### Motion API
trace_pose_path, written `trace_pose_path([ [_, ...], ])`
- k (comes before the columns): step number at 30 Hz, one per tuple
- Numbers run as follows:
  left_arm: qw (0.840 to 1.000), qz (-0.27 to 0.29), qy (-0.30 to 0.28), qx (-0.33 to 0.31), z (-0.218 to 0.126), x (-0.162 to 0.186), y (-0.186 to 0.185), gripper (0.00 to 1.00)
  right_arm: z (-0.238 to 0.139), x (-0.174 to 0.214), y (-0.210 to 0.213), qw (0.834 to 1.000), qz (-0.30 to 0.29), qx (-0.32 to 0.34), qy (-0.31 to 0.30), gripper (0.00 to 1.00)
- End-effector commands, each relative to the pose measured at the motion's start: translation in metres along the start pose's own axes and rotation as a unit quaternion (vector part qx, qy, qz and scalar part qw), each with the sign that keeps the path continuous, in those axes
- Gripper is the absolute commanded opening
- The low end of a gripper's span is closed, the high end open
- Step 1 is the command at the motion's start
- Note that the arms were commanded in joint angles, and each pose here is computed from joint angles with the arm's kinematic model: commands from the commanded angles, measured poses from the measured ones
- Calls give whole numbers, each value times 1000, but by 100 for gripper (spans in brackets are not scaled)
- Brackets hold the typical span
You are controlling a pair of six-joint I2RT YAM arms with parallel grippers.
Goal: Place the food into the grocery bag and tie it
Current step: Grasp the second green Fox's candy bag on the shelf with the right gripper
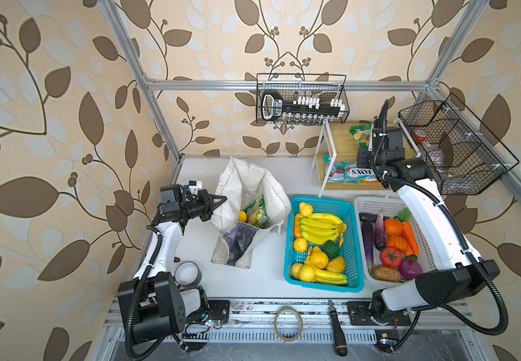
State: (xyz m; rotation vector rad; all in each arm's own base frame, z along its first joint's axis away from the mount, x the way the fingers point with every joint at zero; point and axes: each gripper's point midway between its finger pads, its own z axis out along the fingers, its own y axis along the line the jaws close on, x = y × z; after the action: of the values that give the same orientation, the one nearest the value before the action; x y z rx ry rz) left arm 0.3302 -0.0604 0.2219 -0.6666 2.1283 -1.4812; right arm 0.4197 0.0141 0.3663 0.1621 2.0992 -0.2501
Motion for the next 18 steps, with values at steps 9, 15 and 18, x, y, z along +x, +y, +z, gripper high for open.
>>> trace_pose_path([
  [9, 1000, 3, -1, 10, -3, -1, -1, 0, -27, -21, 7, 998, 20, -62, -22, 0],
  [15, 1000, 4, -1, 13, -3, -1, -2, 0, -58, -48, 13, 990, 54, -116, -65, 0],
  [18, 1000, 1, 0, 14, -2, -1, -1, 0, -67, -57, 14, 985, 69, -138, -77, 0],
])
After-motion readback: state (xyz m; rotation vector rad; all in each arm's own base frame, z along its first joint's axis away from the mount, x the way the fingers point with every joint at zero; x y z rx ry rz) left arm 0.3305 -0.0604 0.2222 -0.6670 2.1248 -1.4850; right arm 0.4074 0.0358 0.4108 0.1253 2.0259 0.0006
